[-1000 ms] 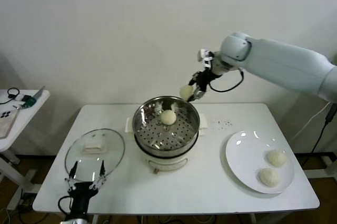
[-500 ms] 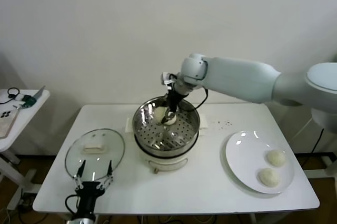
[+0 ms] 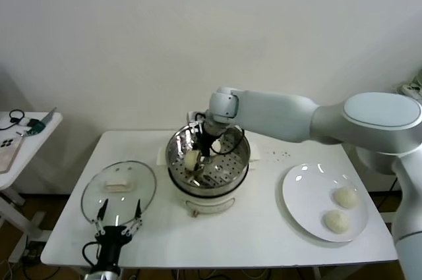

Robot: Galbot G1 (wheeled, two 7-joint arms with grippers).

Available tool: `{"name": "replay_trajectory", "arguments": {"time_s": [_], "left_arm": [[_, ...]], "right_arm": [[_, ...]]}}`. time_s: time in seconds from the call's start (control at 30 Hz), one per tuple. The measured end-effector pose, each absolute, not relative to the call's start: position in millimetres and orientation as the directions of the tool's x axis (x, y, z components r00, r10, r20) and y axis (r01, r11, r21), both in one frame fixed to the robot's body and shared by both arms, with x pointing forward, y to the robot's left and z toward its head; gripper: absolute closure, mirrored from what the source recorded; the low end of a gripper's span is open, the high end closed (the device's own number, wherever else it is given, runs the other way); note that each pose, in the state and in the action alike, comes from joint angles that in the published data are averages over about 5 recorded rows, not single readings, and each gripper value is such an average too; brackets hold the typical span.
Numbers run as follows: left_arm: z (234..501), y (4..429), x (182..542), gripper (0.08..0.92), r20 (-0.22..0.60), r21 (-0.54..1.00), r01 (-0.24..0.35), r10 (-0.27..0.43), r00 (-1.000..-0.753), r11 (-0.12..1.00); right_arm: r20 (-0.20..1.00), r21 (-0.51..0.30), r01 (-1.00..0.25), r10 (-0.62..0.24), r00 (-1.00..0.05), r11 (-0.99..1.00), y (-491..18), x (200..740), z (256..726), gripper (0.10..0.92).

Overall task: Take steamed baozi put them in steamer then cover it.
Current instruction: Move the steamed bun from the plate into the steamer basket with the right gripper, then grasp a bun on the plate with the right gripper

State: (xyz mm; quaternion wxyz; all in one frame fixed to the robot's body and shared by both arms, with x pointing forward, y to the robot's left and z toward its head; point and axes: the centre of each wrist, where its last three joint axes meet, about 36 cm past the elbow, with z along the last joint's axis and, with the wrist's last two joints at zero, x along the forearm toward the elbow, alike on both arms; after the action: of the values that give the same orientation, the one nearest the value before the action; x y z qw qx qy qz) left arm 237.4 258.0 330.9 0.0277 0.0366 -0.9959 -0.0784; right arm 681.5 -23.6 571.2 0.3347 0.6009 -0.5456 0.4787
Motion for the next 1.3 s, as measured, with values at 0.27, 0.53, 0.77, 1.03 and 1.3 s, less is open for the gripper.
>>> {"name": "replay_trajectory", "arguments": {"time_s": [0.27,0.53,0.77,1.03,1.3], "left_arm": [[330,258,241,0.177,0.048,0.16,-0.066,-0.075,-0.996,0.985],[330,259,242,0.177,0.046,0.161,-0.068,-0.076,-0.996,0.985],[330,259,242,0.177,0.046,0.161,-0.071,-0.079,-0.996,0.984],[330,260,243,0.177,0.044,0.161,-0.077,-0.085,-0.995,0.984],[334,262,242,0.177,0.045,0.16,-0.09,-0.098,-0.994,0.983]], "right_arm": [[0.944,-0.122,-0.974,-0.326,-0.054,-0.193,-22,682,570,0.202],[0.94,-0.127,-0.97,-0.337,-0.051,-0.208,-32,684,590,0.2],[0.938,-0.15,-0.963,-0.339,-0.068,-0.223,-72,688,642,0.2],[0.949,-0.169,-0.958,-0.301,-0.095,-0.232,-154,677,687,0.2],[0.963,-0.163,-0.963,-0.246,-0.109,-0.213,-253,648,674,0.2]]}}
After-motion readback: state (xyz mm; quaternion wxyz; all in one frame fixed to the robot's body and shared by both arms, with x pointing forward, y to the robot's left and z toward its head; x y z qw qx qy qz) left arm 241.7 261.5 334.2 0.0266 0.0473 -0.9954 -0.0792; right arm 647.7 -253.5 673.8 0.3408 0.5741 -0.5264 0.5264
